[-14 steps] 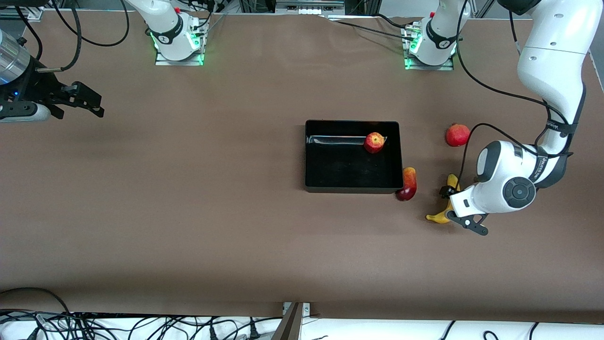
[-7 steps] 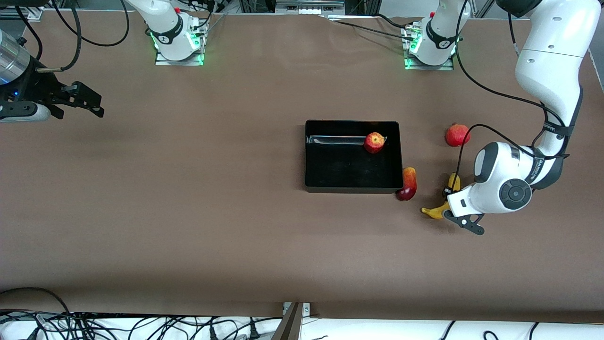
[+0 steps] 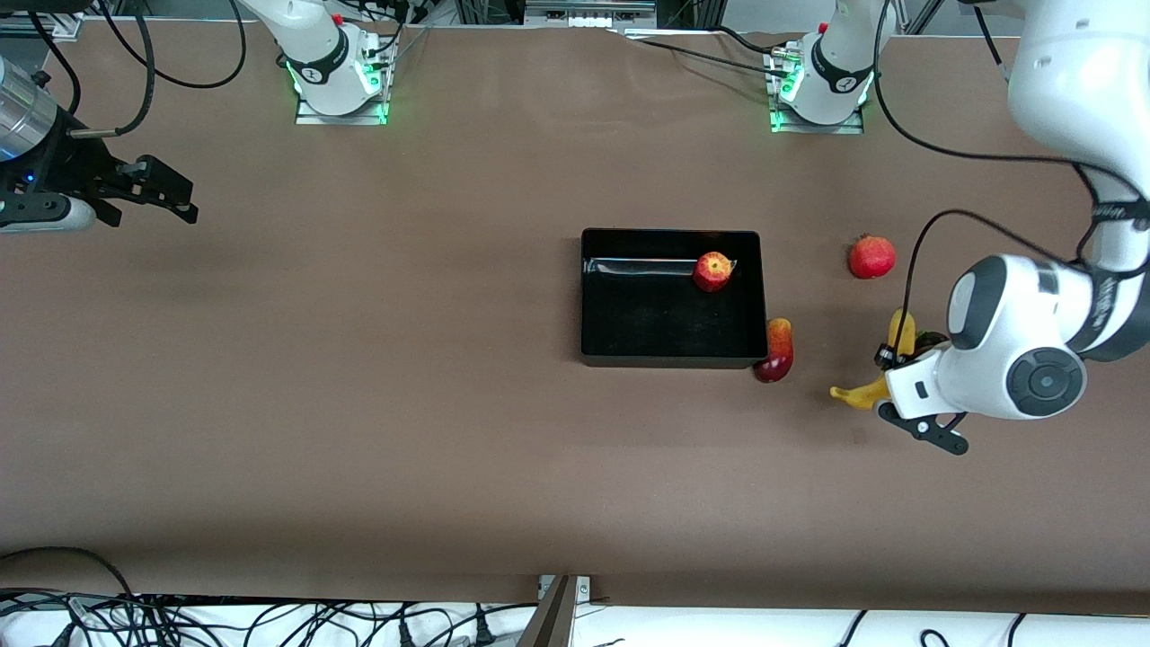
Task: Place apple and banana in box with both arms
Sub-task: 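Carry the banana into the black box and open the left gripper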
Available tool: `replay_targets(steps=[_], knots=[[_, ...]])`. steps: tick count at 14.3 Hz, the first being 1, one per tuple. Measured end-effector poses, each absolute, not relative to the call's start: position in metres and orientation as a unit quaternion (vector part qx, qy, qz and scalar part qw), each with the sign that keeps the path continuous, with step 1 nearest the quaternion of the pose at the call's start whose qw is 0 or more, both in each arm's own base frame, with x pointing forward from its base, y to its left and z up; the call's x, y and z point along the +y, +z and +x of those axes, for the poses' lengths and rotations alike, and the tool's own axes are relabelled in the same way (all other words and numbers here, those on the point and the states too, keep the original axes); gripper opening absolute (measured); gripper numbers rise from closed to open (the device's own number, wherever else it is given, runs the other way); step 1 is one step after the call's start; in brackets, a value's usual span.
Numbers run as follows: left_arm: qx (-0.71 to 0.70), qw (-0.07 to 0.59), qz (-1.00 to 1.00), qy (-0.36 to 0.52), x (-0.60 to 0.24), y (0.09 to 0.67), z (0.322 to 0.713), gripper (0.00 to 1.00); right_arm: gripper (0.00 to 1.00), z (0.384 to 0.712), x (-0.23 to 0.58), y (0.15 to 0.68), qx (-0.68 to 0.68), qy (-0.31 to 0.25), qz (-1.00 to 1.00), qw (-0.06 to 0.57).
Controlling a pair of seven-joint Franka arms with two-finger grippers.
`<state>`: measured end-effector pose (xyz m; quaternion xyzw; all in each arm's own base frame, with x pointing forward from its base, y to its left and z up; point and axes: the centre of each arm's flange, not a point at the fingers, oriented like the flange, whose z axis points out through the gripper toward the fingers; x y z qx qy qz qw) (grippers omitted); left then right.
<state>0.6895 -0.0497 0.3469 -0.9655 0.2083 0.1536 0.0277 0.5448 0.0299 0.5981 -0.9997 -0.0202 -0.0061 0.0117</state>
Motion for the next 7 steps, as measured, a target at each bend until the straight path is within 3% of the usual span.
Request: replay_targets(steps=[3, 7], knots=[[0.125, -0.003, -0.979, 0.161, -0.144, 0.374, 0.668, 0.34, 1.0, 0.545, 0.03, 0.598, -0.02, -0.006, -1.0, 0.012], [0.049, 0.011, -0.983, 0.174, -0.277, 0.356, 0.626, 0.34, 1.0, 0.545, 0.029, 0.598, -0.02, -0.006, -1.0, 0.012]])
